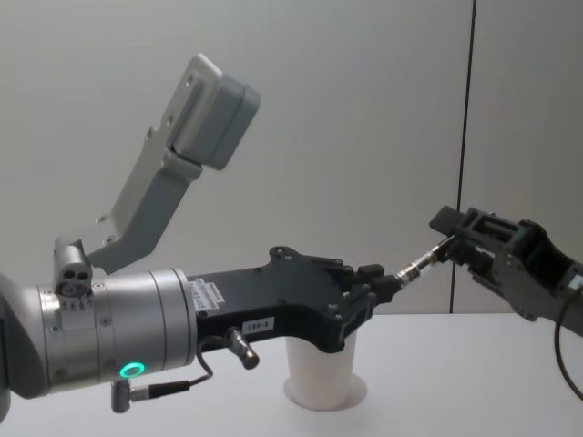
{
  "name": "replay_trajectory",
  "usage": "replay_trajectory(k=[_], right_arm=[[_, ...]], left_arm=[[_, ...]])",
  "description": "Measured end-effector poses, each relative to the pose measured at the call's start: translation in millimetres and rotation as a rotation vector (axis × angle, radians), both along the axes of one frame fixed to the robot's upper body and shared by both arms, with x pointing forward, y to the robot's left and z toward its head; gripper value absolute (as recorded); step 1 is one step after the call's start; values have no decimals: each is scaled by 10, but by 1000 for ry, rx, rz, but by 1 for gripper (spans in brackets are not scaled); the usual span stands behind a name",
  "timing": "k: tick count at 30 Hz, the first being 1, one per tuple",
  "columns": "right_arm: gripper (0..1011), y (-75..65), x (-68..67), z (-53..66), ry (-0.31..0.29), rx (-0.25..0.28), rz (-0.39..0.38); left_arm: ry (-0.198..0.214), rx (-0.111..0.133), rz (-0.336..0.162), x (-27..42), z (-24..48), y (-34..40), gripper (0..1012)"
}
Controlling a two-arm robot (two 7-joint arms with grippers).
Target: Place the pen into the pen holder.
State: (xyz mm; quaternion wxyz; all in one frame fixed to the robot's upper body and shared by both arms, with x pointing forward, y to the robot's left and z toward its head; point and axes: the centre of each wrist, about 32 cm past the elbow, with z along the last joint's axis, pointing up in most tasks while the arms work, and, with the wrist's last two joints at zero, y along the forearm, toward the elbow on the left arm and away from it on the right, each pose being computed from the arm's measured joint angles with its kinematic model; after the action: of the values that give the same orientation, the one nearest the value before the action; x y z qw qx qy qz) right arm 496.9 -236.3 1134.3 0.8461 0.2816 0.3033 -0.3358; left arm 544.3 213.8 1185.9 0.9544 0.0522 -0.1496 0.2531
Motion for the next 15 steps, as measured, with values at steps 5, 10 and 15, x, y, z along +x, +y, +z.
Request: replay_trajectory(k=[5,10,15], right_arm=[[301,-2,-2,0,-2,1,-3],[164,1,-6,1,-5,1,-3],[133,4,-10,-1,-9,-1,-5]], left_arm=[[0,0,0,0,0,0,99],[0,0,0,0,-1,0,99],[0,1,0,0,-1,0,98]])
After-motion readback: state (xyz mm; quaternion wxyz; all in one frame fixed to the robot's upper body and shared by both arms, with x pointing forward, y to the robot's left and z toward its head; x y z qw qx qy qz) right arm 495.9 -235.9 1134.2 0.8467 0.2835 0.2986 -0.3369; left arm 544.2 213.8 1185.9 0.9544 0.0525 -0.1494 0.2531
